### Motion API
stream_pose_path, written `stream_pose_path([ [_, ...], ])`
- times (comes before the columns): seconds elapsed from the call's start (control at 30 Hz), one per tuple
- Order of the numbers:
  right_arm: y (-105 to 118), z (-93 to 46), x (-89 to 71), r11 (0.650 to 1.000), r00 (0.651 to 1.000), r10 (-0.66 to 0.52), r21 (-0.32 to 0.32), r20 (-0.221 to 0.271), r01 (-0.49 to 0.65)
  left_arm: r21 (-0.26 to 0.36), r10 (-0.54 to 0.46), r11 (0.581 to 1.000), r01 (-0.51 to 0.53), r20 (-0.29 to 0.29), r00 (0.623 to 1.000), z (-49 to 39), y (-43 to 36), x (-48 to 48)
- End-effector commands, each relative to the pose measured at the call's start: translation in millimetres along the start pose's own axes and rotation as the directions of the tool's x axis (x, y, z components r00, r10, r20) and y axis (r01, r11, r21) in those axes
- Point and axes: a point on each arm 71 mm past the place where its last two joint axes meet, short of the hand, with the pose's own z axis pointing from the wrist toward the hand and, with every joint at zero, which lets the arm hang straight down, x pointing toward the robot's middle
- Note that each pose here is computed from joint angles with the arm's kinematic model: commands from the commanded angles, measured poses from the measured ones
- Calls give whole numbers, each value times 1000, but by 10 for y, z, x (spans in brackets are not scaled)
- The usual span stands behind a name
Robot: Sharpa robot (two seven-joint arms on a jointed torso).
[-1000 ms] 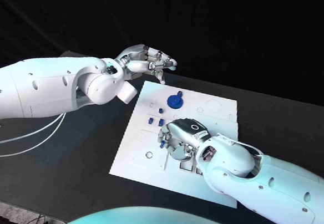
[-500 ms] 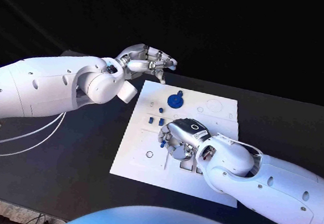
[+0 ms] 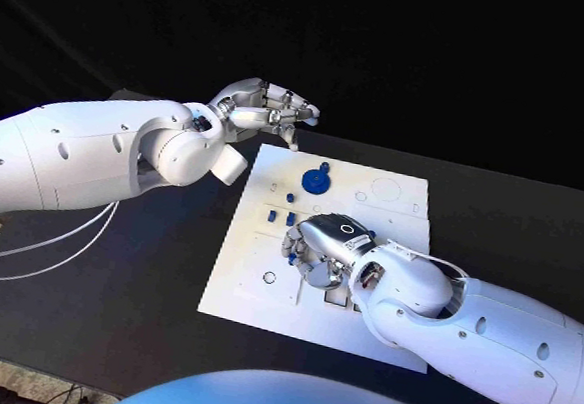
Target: Assemble the parts on the task board
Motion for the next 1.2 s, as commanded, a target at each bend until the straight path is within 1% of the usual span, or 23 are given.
stream_pose_path([
  [0.03, -11, -11, 97, 1000, 999, 9, 7, -48, -8, 3, -4, 1000, 4, -27, 1000, 4, -7, 27],
  [0.17, -61, -22, 78, 999, 1000, 19, 33, -6, -19, 2, -4, 1000, 4, -29, 1000, 0, -6, 23],
  [0.37, -105, -49, 51, 998, 999, 34, 57, 33, -35, 2, -4, 1000, 4, -29, 1000, -5, -6, 18],
  [0.63, -74, -101, 21, 997, 997, 51, 49, 58, -54, 1, -4, 1000, 4, -26, 1000, -9, -5, 11],
  [0.83, -66, -187, -17, 997, 995, 60, 45, 73, -64, 0, -3, 1000, 3, -25, 1000, -14, -5, 4],
  [1.03, -102, -314, -142, 996, 990, 64, 48, 123, -70, -1, -2, 1000, 2, -21, 1000, -21, -3, -11],
  [1.2, -151, -450, -322, 996, 981, 65, 47, 181, -75, -1, -1, 1000, 1, -18, 1000, -27, -3, -20],
])
